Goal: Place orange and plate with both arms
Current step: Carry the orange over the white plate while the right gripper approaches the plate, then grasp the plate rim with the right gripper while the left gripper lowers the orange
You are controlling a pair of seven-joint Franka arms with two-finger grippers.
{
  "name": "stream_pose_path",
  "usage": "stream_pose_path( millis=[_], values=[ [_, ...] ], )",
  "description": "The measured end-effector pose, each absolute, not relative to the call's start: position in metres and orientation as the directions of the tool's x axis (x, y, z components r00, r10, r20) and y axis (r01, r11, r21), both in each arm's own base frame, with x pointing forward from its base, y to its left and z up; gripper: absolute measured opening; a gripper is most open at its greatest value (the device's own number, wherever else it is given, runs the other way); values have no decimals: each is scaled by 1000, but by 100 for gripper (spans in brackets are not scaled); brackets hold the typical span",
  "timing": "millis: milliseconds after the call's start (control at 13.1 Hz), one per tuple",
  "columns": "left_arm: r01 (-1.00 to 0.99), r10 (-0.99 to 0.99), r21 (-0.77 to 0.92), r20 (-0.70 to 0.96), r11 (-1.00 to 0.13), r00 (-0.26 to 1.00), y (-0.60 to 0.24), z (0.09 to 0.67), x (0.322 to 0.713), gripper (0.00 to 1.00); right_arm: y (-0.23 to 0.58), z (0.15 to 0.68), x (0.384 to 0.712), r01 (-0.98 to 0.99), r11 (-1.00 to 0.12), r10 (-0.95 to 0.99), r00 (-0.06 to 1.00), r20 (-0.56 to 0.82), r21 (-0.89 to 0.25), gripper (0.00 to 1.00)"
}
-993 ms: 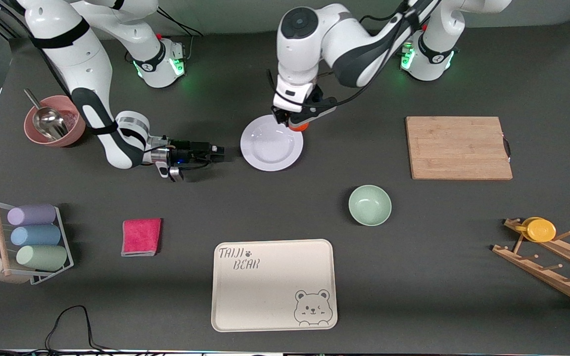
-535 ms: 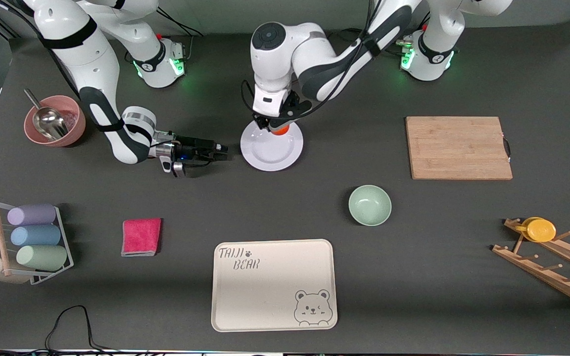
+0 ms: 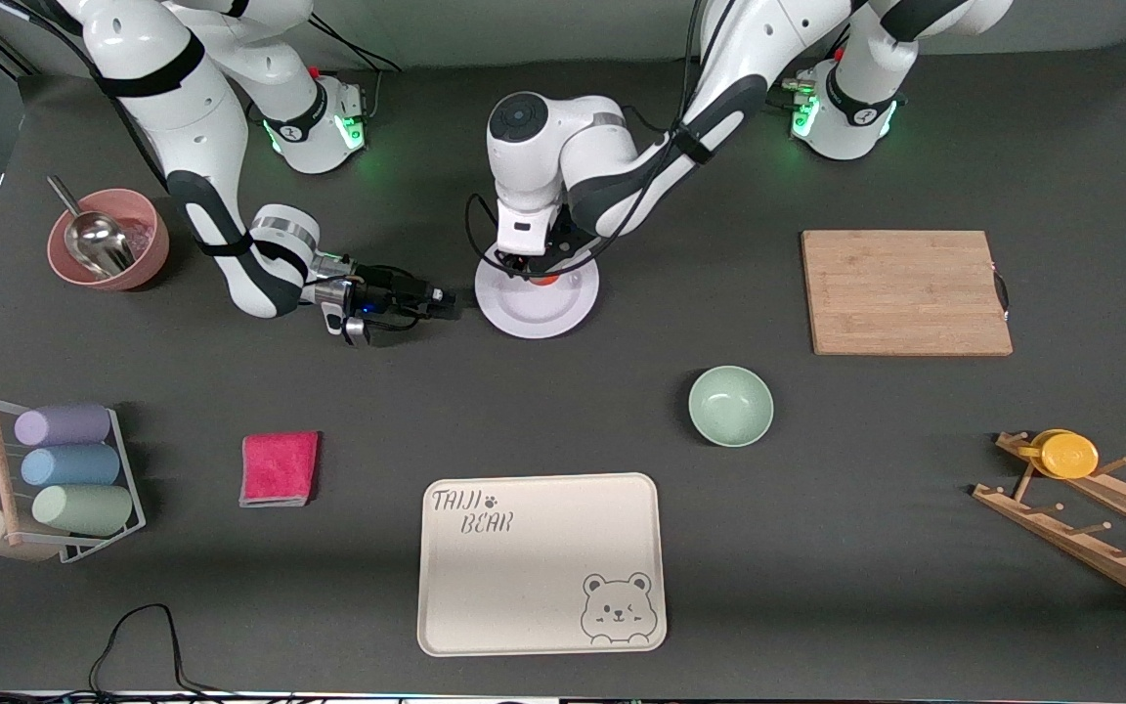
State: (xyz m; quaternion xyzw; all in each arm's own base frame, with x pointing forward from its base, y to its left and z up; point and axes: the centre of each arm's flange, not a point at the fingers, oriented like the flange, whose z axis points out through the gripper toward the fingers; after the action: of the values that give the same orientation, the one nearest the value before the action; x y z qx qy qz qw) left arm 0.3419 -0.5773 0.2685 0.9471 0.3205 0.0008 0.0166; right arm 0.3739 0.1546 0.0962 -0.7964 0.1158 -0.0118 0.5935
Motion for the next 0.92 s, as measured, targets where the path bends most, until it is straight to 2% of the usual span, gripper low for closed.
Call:
stream_pose_path(
  millis=[306,917],
  values=[
    [632,632,60,-19,-773,775,-581,241,345,70,155,96,373,-172,-266,-204,972,-119,-948,100],
    [640,640,47,-3,-767,768,-591,207,323,70,155,96,373,-174,-264,-205,971,-121,-949,100]
  ],
)
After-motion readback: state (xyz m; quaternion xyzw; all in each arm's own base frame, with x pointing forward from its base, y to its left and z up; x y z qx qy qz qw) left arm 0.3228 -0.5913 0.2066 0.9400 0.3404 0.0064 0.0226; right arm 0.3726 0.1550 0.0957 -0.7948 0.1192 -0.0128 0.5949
